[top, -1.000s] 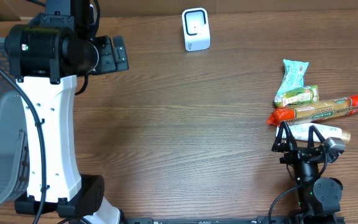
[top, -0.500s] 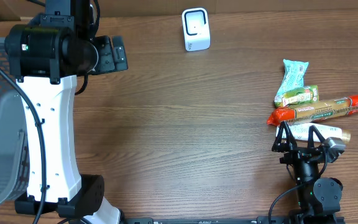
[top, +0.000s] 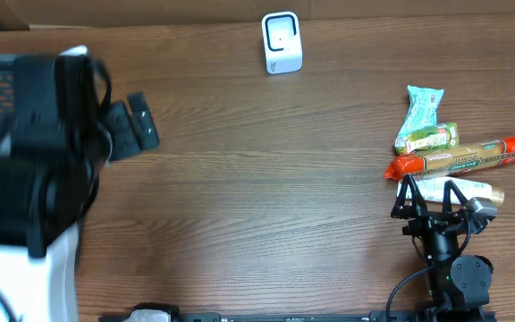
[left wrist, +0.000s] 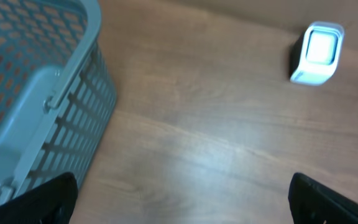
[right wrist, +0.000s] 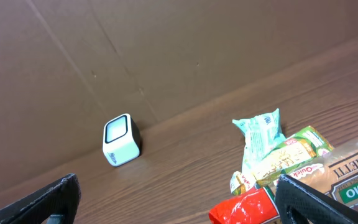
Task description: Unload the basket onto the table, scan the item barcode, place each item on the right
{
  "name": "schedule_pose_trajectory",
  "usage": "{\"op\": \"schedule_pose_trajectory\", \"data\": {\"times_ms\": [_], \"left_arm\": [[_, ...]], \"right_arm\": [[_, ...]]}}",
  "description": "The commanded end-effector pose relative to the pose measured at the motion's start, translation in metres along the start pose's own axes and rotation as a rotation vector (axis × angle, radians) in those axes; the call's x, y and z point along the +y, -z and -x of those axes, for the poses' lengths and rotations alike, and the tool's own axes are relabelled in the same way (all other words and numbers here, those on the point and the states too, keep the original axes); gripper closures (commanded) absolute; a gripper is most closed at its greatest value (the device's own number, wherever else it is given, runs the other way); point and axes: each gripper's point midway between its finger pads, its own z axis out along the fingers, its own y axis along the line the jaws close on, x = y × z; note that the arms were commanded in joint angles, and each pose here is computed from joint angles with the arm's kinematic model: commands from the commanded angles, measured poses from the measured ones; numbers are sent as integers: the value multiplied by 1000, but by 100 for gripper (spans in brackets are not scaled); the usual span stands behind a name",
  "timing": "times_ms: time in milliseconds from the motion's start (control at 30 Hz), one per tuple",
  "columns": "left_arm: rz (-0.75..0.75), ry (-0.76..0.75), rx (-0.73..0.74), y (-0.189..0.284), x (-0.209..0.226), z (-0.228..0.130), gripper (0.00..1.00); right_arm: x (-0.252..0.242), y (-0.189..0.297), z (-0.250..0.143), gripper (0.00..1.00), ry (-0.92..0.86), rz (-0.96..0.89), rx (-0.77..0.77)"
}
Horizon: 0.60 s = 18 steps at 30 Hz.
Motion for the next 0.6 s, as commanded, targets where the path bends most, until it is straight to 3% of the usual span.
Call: {"op": "schedule_pose_trajectory", "data": {"times_ms": [0, 567], "left_arm": [[-12, -10, -34, -12, 3, -19, 0], [-312, -83, -432, -98, -30, -90, 0]], "right_arm": [[-3, 0, -1, 0, -3, -7, -6], [-3, 0, -1, 0, -3, -7, -6]]}}
